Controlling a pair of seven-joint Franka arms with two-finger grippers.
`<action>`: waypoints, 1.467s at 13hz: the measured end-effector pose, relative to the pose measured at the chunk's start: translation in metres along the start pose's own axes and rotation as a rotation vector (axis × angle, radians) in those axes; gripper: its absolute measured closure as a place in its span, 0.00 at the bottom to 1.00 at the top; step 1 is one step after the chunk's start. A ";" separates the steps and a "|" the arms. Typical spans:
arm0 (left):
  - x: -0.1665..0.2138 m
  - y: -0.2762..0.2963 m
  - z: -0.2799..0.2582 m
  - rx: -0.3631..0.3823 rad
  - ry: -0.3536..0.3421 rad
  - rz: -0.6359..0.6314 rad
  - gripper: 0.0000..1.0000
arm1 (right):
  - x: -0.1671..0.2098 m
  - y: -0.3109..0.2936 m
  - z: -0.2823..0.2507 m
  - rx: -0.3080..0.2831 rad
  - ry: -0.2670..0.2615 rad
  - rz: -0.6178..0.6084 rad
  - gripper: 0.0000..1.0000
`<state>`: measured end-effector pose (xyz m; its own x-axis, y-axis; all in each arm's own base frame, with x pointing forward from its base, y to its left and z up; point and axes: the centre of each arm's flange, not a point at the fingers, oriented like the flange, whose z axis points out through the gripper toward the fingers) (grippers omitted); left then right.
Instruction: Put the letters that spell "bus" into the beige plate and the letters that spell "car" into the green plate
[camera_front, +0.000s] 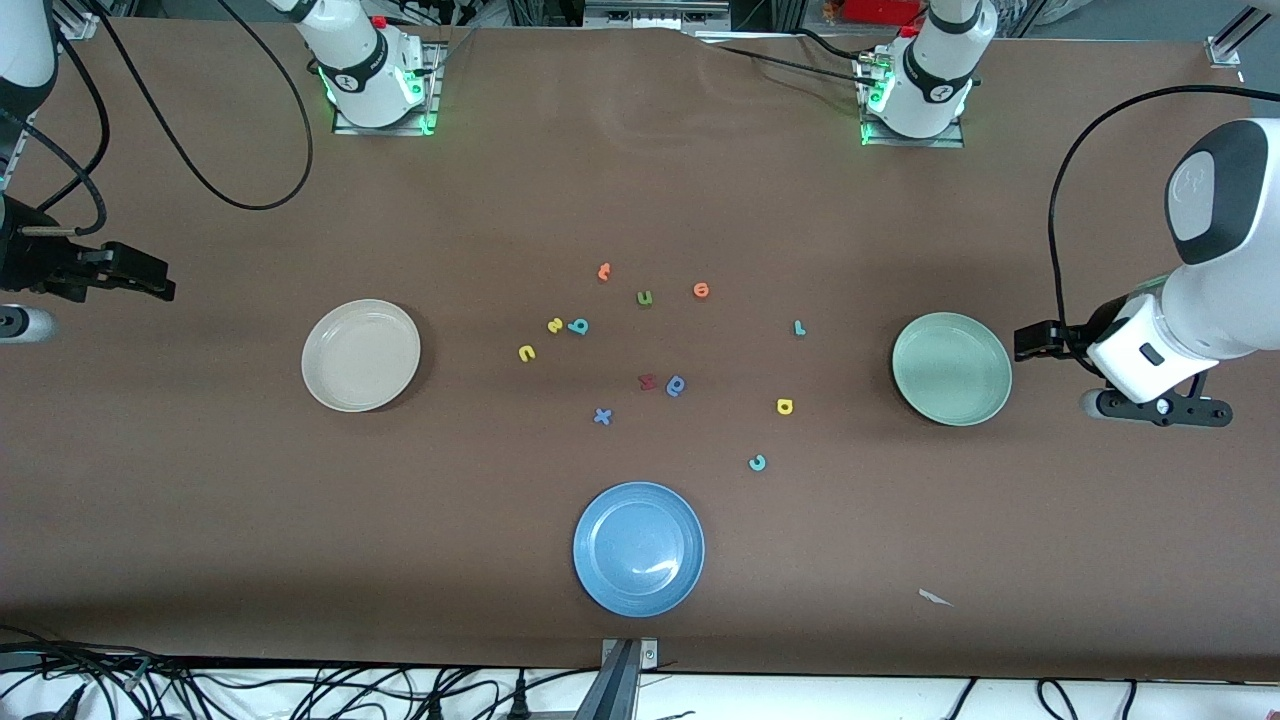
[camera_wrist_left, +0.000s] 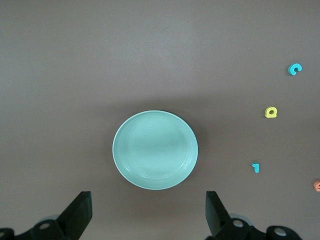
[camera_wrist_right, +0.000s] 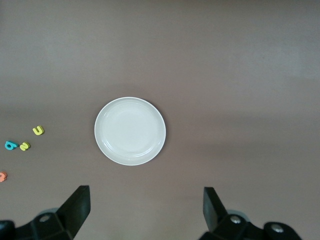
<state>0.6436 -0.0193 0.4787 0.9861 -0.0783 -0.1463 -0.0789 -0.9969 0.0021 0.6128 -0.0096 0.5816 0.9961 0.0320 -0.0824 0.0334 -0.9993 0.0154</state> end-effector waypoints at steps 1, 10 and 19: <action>0.000 0.000 0.000 0.000 0.000 0.000 0.00 | 0.000 0.000 0.000 0.000 0.000 0.000 0.00; 0.001 0.000 0.003 0.000 -0.004 0.001 0.00 | 0.000 -0.002 0.000 0.000 -0.001 -0.004 0.00; 0.002 0.000 0.004 -0.001 -0.006 0.001 0.00 | 0.000 -0.003 0.000 0.000 -0.002 -0.005 0.00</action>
<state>0.6449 -0.0198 0.4741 0.9852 -0.0792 -0.1519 -0.0797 -0.9968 0.0028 0.6126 -0.0064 0.5815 0.9958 0.0368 -0.0839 0.0382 -0.9992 0.0152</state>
